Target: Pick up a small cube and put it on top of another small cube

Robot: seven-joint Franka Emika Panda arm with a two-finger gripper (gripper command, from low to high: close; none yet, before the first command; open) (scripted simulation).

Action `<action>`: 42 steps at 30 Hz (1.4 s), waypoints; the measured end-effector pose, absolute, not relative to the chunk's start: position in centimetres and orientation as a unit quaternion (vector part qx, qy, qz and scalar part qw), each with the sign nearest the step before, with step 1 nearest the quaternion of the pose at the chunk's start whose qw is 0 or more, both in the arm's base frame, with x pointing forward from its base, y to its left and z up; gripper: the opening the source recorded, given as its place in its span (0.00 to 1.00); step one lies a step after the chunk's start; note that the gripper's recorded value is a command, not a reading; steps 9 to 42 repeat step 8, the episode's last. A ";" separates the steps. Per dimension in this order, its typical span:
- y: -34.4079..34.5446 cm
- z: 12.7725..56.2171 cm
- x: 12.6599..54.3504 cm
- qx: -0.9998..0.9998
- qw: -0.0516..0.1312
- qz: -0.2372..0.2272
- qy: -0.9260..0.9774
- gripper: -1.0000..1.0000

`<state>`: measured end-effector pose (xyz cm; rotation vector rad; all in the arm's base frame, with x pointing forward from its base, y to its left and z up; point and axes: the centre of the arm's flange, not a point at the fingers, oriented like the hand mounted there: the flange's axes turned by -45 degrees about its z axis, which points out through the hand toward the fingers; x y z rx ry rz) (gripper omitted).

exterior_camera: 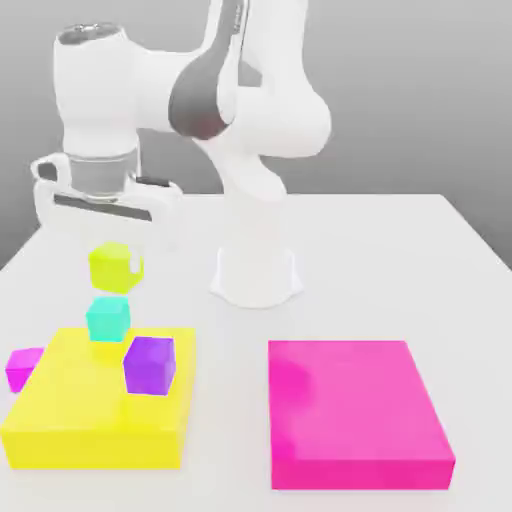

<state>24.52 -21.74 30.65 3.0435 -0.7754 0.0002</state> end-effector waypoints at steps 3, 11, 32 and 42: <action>-22.2 27.9 24.1 0.966 -0.002 0.000 -0.259 0.00; -22.2 25.3 23.9 0.965 -0.001 0.000 -0.261 1.00; -22.2 25.3 23.9 0.965 -0.001 0.000 -0.261 1.00; -22.2 25.3 23.9 0.965 -0.001 0.000 -0.261 1.00</action>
